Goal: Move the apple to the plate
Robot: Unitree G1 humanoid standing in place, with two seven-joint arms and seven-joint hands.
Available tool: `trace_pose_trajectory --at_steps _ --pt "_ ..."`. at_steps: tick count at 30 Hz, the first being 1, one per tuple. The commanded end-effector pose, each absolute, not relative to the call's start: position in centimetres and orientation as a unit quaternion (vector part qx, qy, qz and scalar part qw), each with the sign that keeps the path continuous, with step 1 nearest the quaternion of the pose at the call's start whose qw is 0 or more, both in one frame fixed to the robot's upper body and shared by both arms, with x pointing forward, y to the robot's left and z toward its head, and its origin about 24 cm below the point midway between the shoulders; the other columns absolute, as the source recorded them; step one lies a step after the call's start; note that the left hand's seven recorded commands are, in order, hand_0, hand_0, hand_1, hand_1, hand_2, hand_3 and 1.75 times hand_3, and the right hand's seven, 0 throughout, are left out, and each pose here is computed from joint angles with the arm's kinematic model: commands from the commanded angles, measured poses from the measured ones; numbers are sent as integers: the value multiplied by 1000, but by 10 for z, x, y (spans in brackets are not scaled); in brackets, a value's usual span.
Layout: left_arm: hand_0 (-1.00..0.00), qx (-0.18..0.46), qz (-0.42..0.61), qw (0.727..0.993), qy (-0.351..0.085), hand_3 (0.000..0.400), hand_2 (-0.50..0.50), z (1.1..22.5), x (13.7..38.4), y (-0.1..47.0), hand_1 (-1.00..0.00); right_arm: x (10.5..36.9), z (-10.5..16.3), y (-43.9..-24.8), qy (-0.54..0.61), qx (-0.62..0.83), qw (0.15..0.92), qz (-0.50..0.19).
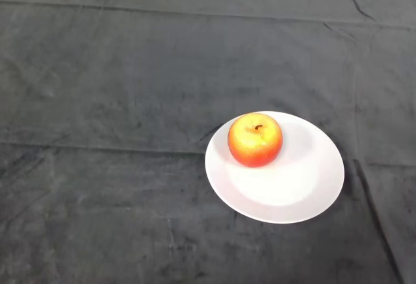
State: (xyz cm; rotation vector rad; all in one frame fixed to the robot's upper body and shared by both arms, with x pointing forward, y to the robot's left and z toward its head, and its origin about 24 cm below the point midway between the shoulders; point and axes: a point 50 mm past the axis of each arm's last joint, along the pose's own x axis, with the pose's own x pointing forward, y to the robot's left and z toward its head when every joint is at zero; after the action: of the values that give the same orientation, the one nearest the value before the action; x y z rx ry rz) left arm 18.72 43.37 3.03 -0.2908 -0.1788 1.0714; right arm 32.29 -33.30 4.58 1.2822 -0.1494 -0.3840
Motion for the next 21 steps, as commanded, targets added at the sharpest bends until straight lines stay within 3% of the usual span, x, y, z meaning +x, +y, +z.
trace_pose_trajectory --at_steps 1,21 --pt "0 -125 489 857 -104 0 0 42 195 434 0 320 50 -342 -83 591 781 -185" --pt "0 -113 473 868 -98 0 0 42 200 431 0 320 50 -342 -83 591 781 -185"
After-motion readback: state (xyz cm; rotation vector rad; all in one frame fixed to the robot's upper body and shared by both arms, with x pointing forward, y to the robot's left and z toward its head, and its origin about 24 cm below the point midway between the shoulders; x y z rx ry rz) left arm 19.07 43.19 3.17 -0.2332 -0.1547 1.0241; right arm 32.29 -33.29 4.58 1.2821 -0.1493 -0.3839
